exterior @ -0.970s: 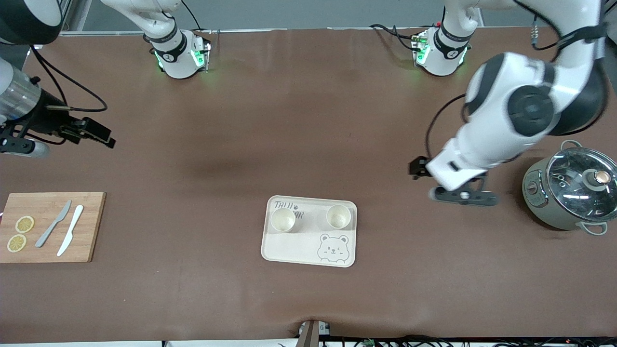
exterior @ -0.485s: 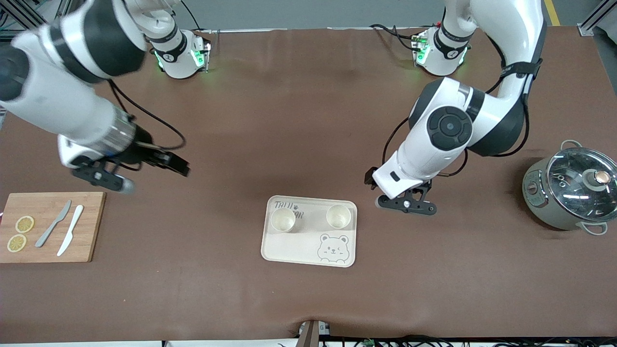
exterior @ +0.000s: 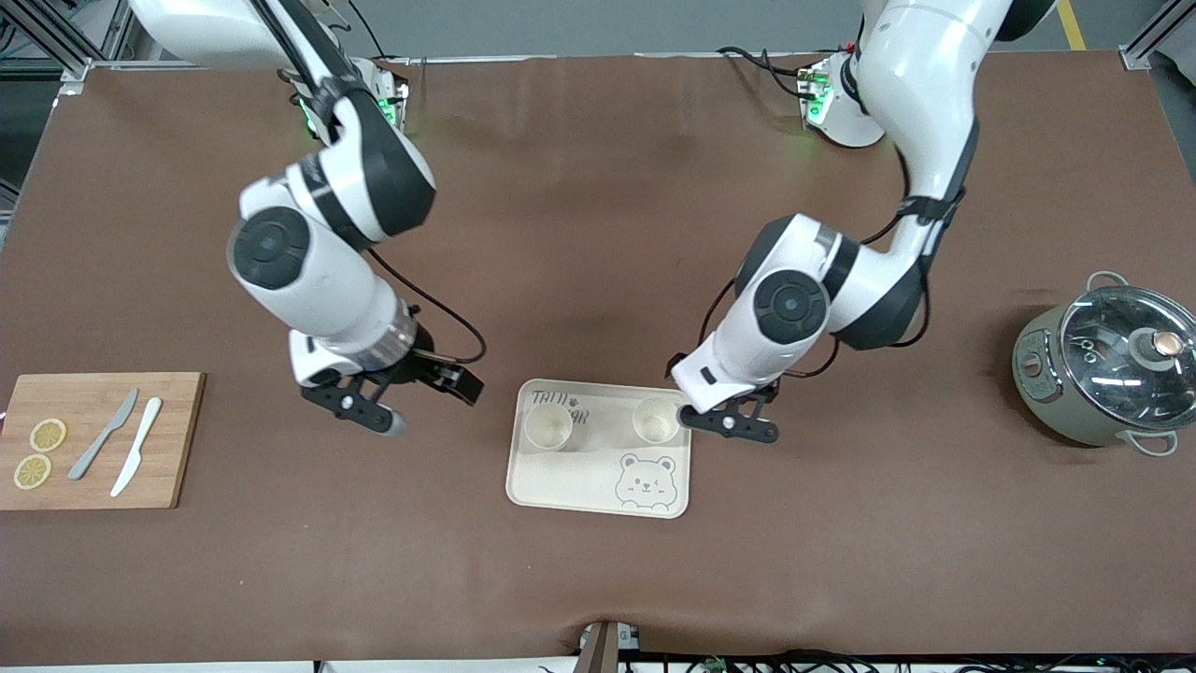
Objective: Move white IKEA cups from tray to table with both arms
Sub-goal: 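Lower both grippers toward the two white cups on the tray, then close the left gripper and the right gripper on the cup rims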
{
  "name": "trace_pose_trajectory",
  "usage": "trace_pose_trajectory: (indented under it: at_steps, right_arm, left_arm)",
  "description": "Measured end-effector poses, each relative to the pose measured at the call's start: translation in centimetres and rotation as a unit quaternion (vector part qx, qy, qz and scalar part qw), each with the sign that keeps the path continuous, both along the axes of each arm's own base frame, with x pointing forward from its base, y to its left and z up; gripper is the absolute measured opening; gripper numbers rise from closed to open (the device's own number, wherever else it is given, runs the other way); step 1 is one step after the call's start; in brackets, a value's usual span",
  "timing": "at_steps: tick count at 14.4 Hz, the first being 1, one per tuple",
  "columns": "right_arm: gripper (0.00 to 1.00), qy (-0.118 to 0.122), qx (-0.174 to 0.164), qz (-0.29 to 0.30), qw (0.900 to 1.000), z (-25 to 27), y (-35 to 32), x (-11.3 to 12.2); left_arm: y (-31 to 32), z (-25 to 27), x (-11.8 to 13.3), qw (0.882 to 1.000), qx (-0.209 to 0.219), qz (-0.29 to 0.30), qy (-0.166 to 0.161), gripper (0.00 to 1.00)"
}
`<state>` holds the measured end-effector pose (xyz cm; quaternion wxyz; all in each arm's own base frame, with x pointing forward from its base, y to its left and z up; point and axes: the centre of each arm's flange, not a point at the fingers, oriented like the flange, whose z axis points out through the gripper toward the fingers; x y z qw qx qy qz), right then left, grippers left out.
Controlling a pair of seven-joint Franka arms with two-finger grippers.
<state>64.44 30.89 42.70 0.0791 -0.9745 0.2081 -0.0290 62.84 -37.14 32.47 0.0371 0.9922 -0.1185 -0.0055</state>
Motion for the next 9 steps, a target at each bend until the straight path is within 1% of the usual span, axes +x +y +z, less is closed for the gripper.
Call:
trace_pose_trajectory:
  at_steps: [3,5,7,8,9]
  right_arm:
    - [1.00,0.003,-0.012,-0.001,1.000,-3.8,2.0,0.1]
    - [1.00,-0.006,-0.018,0.003,1.000,-5.7,2.8,0.3]
    - [1.00,-0.009,-0.035,0.011,0.999,-7.9,3.7,0.2]
    - [1.00,-0.008,-0.041,0.009,0.999,-9.0,4.1,0.1]
    - [1.00,-0.006,-0.043,0.008,0.999,-9.9,4.4,0.1]
  left_arm:
    - [-1.1,-2.6,-0.3,1.000,0.001,-0.007,0.006,1.00]
    - [-1.1,-3.7,-0.4,1.000,0.004,-0.007,0.013,1.00]
    - [-1.0,-5.1,-0.4,1.000,0.010,-0.009,0.020,1.00]
    - [-0.9,-5.7,-0.4,1.000,0.014,-0.011,0.019,1.00]
    - [-1.0,-6.1,-0.2,1.000,0.018,-0.015,0.009,1.00]
